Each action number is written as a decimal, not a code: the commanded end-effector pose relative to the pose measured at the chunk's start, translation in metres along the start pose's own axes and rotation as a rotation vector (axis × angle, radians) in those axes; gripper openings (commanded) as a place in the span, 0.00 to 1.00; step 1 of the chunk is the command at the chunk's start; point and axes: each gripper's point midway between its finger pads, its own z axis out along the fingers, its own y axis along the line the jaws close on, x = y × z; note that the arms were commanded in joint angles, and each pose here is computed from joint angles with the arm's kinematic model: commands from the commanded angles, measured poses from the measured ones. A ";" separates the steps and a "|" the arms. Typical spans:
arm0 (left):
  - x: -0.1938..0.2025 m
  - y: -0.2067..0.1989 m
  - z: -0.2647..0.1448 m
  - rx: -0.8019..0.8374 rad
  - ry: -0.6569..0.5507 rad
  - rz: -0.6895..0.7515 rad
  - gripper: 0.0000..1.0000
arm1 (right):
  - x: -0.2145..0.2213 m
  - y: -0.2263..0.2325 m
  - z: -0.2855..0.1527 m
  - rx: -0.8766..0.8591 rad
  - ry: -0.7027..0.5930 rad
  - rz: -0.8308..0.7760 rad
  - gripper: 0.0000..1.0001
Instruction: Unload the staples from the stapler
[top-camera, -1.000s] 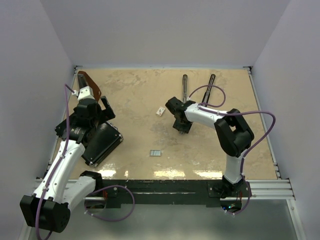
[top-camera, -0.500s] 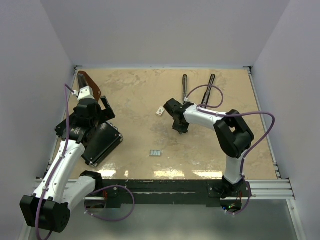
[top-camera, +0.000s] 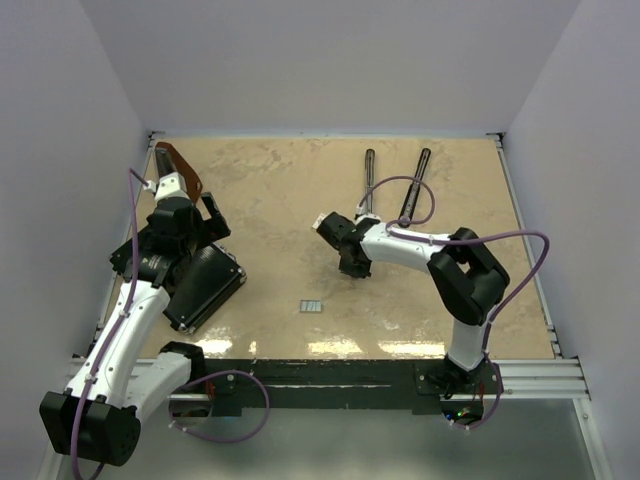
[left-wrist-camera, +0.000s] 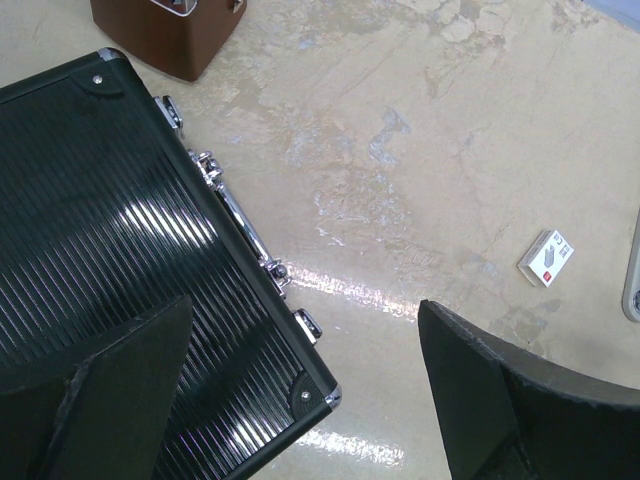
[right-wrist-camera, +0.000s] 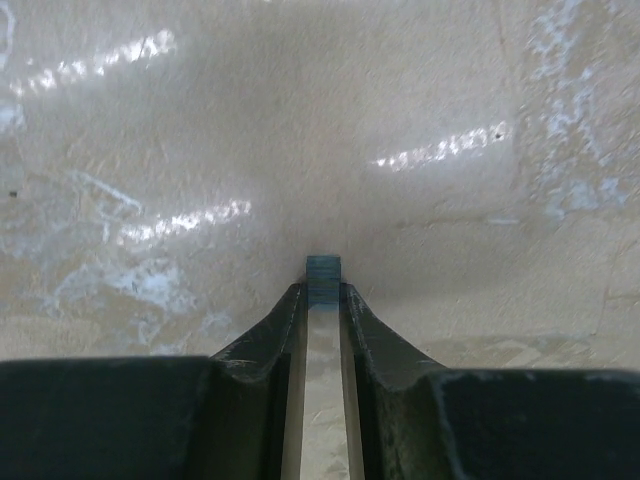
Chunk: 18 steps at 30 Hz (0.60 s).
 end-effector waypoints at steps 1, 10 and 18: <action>-0.010 -0.002 -0.002 0.019 -0.044 -0.004 1.00 | 0.019 0.004 -0.018 -0.021 0.004 -0.068 0.18; -0.009 -0.002 -0.002 0.016 -0.046 -0.002 0.99 | 0.046 0.031 -0.054 -0.136 0.016 -0.127 0.15; -0.009 -0.002 -0.002 0.016 -0.042 -0.002 0.99 | 0.064 0.051 -0.078 -0.221 0.030 -0.143 0.14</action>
